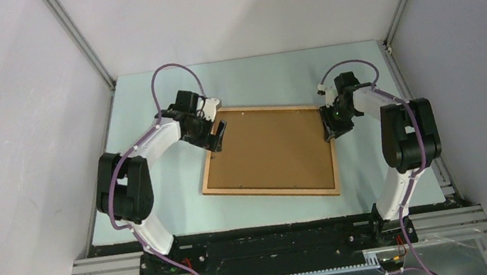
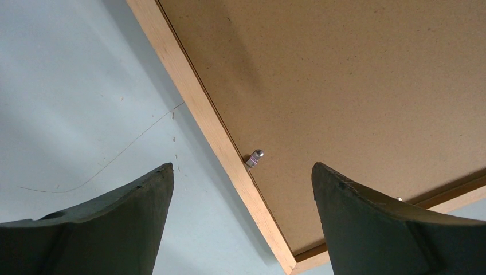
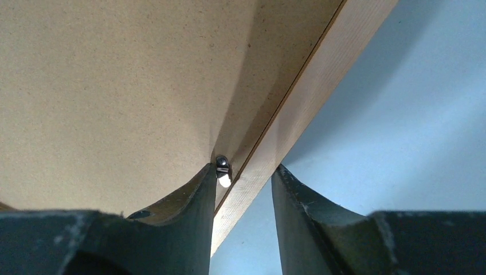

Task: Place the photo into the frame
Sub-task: Install the photo frame at the center of the board.

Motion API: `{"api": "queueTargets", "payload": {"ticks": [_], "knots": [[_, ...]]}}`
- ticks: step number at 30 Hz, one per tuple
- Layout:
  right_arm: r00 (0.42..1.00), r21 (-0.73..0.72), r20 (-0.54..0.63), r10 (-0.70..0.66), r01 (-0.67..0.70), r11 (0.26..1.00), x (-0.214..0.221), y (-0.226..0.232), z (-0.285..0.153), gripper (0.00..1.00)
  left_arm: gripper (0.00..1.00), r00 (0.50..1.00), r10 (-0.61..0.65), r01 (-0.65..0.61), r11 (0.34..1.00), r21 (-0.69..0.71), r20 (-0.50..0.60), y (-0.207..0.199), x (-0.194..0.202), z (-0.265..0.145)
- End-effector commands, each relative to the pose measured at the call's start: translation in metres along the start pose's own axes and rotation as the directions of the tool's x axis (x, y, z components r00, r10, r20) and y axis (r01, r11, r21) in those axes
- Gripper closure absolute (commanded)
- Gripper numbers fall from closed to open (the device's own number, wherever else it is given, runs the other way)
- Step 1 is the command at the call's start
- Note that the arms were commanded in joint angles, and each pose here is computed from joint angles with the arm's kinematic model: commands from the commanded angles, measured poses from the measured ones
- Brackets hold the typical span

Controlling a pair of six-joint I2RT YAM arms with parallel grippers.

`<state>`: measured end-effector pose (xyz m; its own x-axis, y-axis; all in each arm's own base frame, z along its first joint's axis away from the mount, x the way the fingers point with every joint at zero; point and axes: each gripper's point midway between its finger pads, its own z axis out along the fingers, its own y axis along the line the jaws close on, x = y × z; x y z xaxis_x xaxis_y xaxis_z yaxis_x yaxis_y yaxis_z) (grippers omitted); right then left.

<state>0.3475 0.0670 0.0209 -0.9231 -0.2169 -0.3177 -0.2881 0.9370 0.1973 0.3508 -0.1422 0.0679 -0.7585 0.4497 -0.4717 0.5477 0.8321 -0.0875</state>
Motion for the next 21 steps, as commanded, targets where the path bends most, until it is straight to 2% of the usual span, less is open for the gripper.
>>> {"api": "queueTargets", "payload": {"ticks": [1,15,21], "knots": [[0.999,0.012,-0.023,-0.035,0.035,0.999,0.0069,-0.0025,0.0094,0.62,0.06,0.999,-0.005,0.005,1.000,-0.011,0.052,0.0016,-0.0137,-0.0067],[0.998,-0.023,-0.008,-0.068,0.067,0.997,0.0044,0.0032,0.0071,0.68,0.06,0.999,-0.005,0.006,1.000,-0.012,0.051,0.0023,-0.0127,-0.0071],[0.998,-0.028,0.009,-0.068,0.068,0.997,0.0012,0.0043,0.0017,0.60,0.06,0.999,-0.009,0.010,1.000,-0.013,0.052,0.0034,-0.0116,-0.0082]]}}
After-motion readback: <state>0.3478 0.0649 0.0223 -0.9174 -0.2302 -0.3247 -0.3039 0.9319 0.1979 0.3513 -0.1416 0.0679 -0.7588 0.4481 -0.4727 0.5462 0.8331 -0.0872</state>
